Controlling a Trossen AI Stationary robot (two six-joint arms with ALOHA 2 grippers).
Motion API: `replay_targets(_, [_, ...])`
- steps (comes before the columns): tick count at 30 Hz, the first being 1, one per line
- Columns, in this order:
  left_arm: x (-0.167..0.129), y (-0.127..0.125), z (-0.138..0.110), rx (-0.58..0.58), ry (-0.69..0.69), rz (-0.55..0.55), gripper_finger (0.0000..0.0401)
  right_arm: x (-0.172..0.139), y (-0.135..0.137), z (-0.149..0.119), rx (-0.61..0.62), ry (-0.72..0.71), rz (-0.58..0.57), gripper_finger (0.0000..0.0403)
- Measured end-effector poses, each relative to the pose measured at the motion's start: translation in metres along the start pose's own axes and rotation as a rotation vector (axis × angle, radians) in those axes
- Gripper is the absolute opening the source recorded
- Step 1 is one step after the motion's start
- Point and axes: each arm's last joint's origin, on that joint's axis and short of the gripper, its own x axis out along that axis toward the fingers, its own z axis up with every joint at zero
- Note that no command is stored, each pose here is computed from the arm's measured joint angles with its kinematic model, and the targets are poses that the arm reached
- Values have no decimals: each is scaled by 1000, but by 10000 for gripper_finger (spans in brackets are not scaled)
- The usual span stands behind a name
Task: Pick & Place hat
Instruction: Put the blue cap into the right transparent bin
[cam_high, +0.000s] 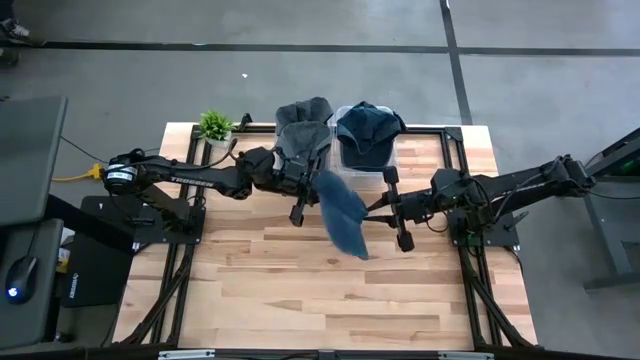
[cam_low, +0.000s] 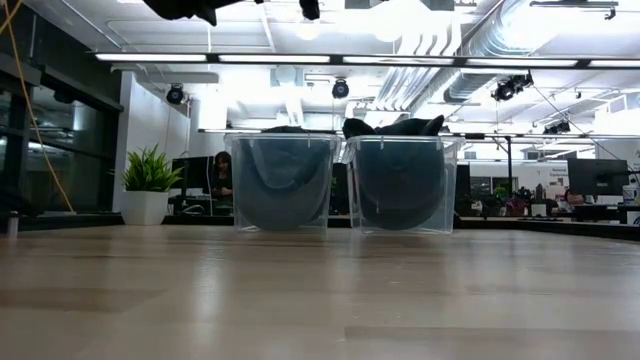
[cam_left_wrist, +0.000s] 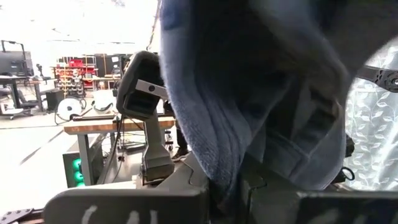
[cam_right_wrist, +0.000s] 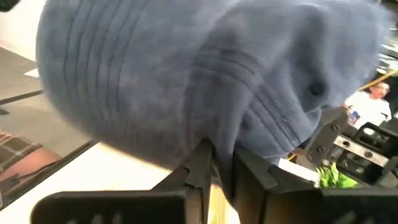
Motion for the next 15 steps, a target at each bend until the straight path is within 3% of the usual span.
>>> replay_targets(7, [0,1,-2,-5,15,38,14,-3,-2,-3,61,64,-85,91])
replay_targets(15, [0,4,-4,10,42,114,14,-28,-7,-3,107,202,-284,171])
